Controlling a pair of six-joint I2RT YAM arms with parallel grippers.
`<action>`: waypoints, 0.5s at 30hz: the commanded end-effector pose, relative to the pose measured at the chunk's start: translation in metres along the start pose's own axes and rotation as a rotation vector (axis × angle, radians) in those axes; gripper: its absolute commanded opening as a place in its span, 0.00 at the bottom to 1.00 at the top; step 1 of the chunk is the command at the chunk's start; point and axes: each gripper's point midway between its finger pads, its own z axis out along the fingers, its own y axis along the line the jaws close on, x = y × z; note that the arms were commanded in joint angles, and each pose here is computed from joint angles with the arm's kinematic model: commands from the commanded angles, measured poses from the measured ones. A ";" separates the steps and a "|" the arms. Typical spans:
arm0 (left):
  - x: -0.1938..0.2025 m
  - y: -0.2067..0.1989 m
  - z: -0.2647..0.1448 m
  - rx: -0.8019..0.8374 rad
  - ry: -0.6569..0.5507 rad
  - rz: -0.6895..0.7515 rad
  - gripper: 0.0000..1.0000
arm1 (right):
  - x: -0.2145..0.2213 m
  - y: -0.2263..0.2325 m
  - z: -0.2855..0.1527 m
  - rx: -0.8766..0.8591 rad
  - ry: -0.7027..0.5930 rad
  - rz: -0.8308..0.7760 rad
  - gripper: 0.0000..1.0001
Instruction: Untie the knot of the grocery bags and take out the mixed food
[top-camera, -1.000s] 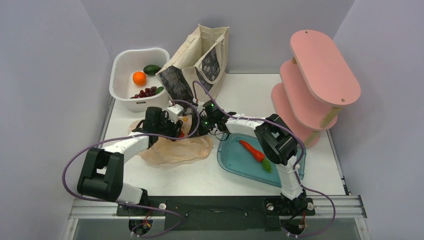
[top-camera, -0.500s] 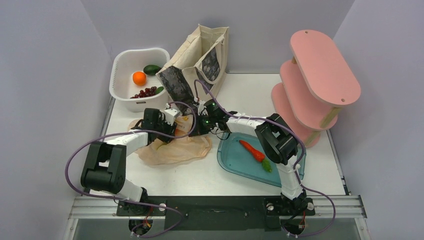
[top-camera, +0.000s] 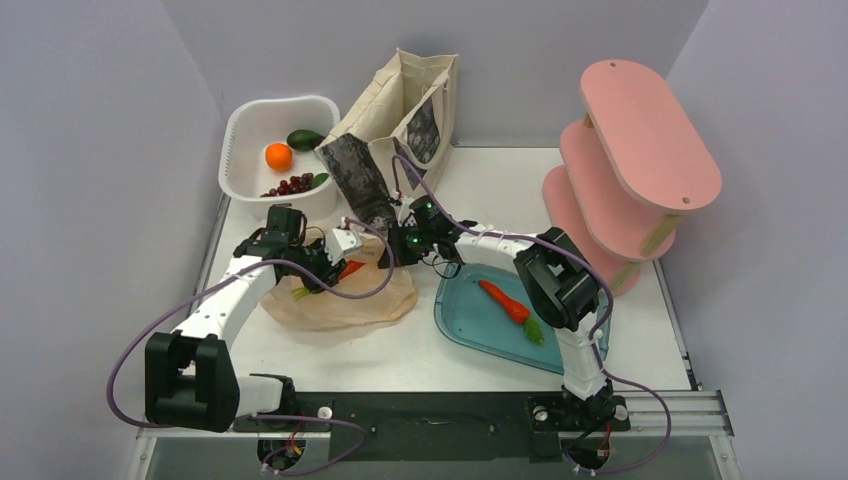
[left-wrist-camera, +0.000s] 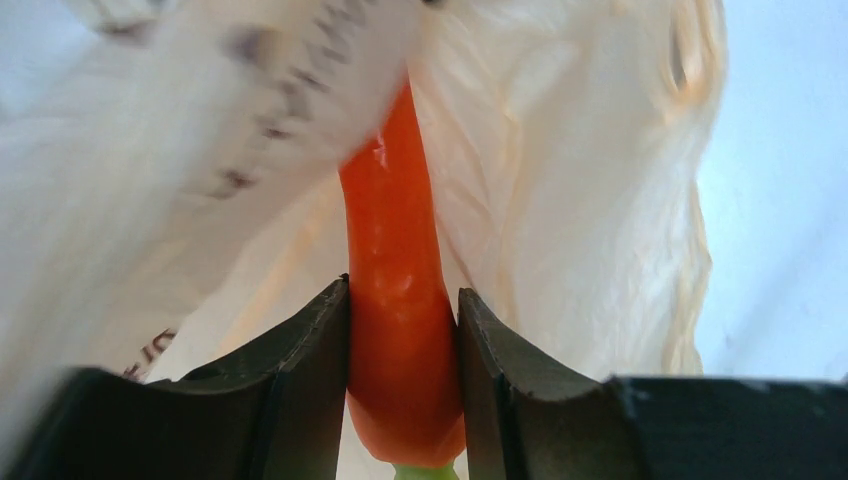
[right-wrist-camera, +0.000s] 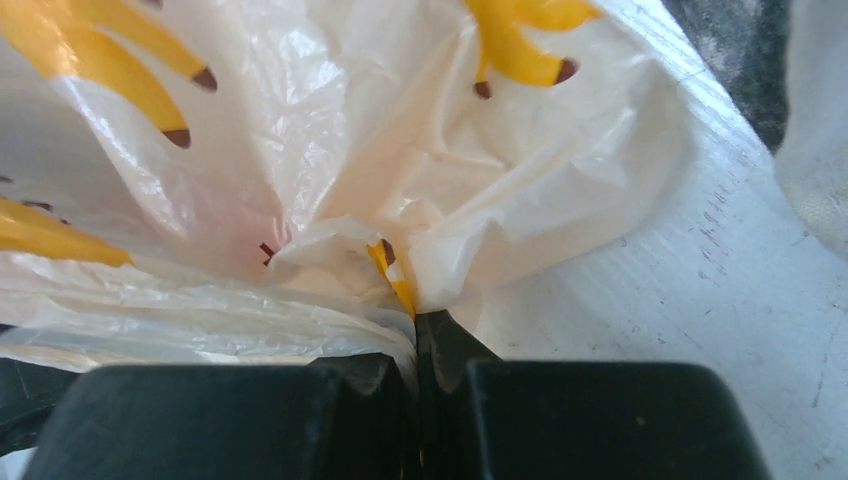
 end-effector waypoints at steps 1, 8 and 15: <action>0.052 -0.054 -0.027 0.242 0.203 0.159 0.00 | -0.051 0.033 -0.027 -0.040 -0.139 -0.049 0.00; 0.014 -0.060 -0.041 0.201 0.012 0.226 0.00 | -0.049 0.031 -0.031 -0.022 -0.123 -0.075 0.00; -0.103 -0.048 -0.077 0.057 -0.478 0.021 0.00 | -0.041 0.025 -0.030 0.000 -0.091 -0.099 0.00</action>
